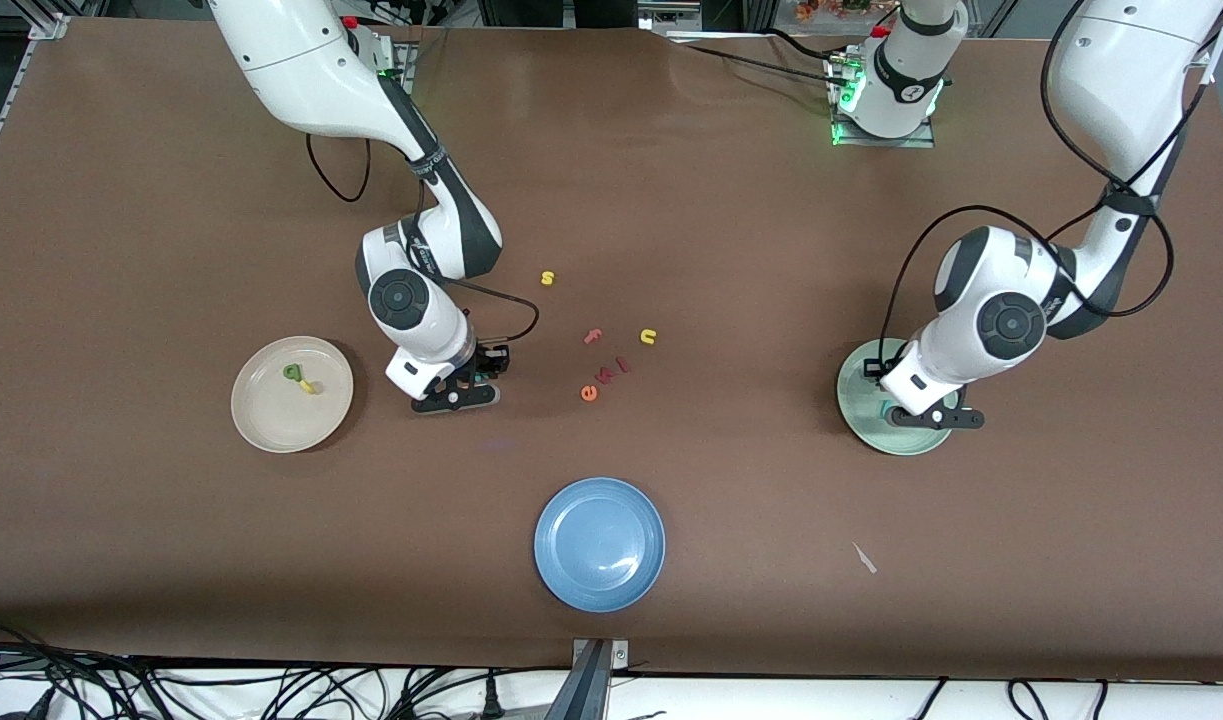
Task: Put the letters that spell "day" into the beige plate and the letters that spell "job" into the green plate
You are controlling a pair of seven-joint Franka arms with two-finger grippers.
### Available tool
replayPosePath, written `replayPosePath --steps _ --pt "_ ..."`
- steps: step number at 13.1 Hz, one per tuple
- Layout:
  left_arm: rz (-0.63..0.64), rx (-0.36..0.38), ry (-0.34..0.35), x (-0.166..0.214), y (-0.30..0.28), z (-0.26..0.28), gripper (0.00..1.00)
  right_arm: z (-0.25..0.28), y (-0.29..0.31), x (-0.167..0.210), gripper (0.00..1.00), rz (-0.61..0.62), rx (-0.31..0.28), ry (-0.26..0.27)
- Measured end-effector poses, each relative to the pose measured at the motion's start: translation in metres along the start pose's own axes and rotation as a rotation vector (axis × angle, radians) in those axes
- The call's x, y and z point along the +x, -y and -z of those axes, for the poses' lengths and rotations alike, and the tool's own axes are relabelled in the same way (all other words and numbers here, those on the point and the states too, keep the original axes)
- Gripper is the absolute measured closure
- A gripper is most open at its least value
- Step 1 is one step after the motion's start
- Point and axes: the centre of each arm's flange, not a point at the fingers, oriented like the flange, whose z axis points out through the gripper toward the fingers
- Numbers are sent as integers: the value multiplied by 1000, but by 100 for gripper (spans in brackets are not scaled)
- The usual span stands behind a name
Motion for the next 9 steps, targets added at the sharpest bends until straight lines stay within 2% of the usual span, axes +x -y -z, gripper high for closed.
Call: replayPosePath --steps 1,3,6,7,8,9 --pt "-12 -3 1 0 13 -1 74 0 2 -1 56 -1 0 -1" --pt "-13 -11 -2 -2 32 -6 74 0 4 -1 57 0 0 0" --pt "4 -42 -7 -2 44 -32 74 1 6 -1 67 0 1 -2" --pt "9 -52 -5 -2 46 -41 74 1 6 -1 67 0 1 -2" --pt "10 -57 -3 -1 46 -45 68 3 6 -1 71 -1 2 -3" --pt "8 -58 -6 0 45 -43 57 3 7 -1 72 -1 2 -3"
